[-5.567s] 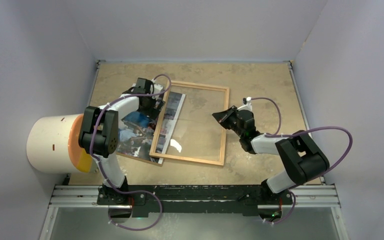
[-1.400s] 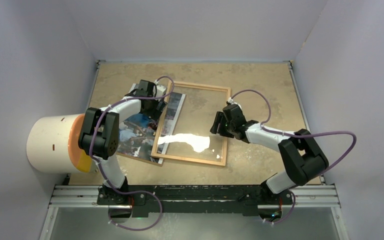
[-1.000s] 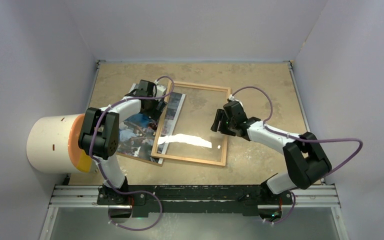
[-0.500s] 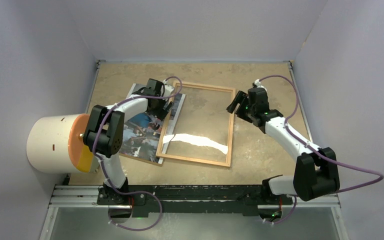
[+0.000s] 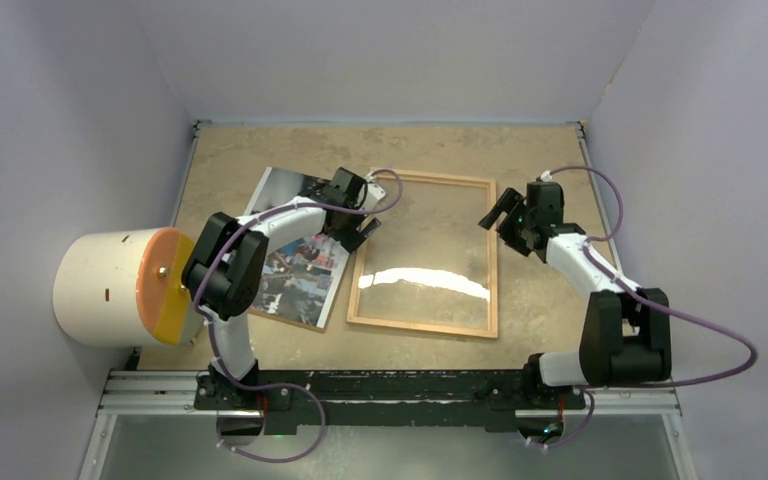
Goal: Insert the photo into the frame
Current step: Move the photo frame to the center of the board.
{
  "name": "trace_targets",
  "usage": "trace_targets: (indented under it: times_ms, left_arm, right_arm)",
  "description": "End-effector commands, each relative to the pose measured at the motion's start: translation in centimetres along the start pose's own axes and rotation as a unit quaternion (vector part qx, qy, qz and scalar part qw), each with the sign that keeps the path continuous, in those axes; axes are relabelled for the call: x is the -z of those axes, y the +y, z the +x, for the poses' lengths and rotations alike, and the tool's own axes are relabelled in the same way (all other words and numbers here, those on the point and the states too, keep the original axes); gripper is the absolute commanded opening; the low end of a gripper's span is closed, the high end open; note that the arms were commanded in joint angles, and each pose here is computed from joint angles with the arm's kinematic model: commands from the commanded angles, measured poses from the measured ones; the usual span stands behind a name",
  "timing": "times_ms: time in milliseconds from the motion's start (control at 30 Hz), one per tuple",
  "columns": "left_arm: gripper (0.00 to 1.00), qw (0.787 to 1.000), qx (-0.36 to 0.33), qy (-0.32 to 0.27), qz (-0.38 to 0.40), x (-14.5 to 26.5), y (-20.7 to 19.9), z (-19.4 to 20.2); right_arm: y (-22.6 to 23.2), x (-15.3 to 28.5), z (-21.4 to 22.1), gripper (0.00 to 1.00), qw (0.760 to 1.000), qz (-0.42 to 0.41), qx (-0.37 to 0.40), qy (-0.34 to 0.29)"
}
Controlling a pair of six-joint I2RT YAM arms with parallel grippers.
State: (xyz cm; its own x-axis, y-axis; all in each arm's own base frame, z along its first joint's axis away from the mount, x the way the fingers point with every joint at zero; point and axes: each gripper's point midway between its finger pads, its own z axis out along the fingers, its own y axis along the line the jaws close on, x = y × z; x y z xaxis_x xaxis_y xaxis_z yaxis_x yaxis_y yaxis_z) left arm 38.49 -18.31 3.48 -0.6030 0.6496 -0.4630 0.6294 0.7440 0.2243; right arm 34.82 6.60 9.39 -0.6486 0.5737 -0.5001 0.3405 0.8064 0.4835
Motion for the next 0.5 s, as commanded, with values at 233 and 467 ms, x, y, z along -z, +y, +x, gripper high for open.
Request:
trace_targets:
  times_ms: [233,467]
  left_arm:
    - [0.86,1.000,-0.018,-0.016,0.001,-0.4,-1.5,-2.2]
    - [0.86,0.999,-0.020,-0.023,0.006,-1.4,-2.1,-3.9]
  right_arm:
    - [-3.4,-3.1,-2.7,0.87,0.997,0.069,-0.014,-0.020]
    - [-5.0,-2.5,-2.4,0.87,0.996,0.082,-0.028,-0.026]
